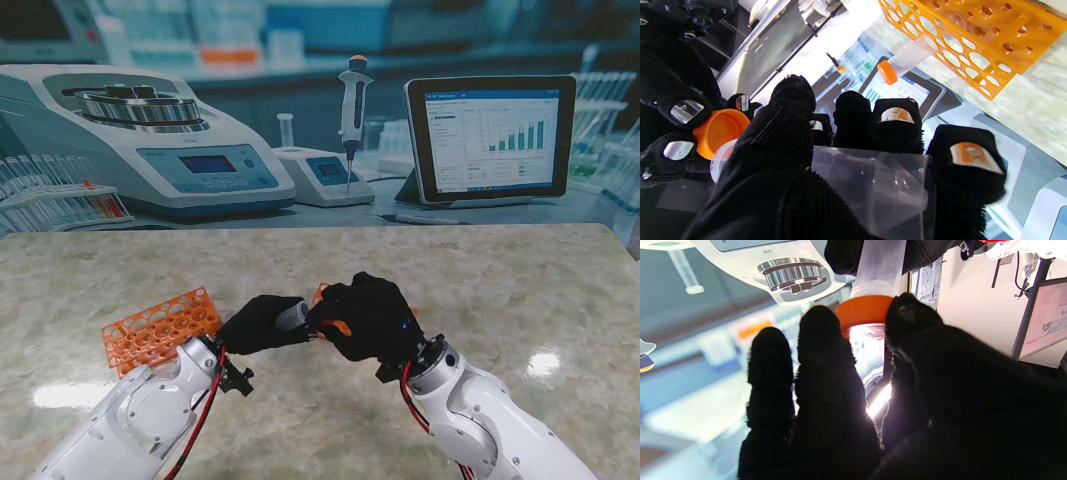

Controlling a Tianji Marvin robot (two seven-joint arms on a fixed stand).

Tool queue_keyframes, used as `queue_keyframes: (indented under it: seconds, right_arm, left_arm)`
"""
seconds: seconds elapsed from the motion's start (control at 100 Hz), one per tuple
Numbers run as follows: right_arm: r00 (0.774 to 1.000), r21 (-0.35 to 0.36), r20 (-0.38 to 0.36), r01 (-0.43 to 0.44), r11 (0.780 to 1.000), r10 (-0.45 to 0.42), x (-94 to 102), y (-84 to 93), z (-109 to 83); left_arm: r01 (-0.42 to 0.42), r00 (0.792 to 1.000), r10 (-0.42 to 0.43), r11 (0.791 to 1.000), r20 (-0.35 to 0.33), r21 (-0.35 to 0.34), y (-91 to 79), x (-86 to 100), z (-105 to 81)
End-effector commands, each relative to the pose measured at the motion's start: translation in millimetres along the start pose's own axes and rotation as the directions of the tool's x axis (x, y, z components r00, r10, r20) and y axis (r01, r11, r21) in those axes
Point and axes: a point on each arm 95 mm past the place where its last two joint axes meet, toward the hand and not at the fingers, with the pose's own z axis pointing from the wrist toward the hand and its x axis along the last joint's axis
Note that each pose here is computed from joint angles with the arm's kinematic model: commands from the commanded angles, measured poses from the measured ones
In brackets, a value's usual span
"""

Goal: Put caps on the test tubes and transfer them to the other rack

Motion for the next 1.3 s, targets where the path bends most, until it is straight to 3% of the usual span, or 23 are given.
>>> queue_keyframes:
  seconds: [0.0, 0.68, 1.29]
  right_arm:
    - [1.0, -0.011, 0.006, -0.008, 1.0, 0.008, 2.4, -0.3, 2.3]
    - [0.999, -0.017, 0.024, -0.032, 0.999, 0.032, -0.4, -5.3, 11.0]
    - [0.998, -0.033, 0.009, -0.061, 0.998, 0.061, 10.1, -2.3, 7.7]
  left_arm:
    - [0.002, 1.0, -0.002, 1.0, -0.008, -0.008, 1.3, 2.5, 0.0]
    - [-0.008, 0.999, 0.008, 1.0, -0.038, -0.011, 2.4, 11.9, -3.6]
    - [-0.009, 0.999, 0.009, 1.0, -0.042, -0.008, 2.0, 12.7, -3.3]
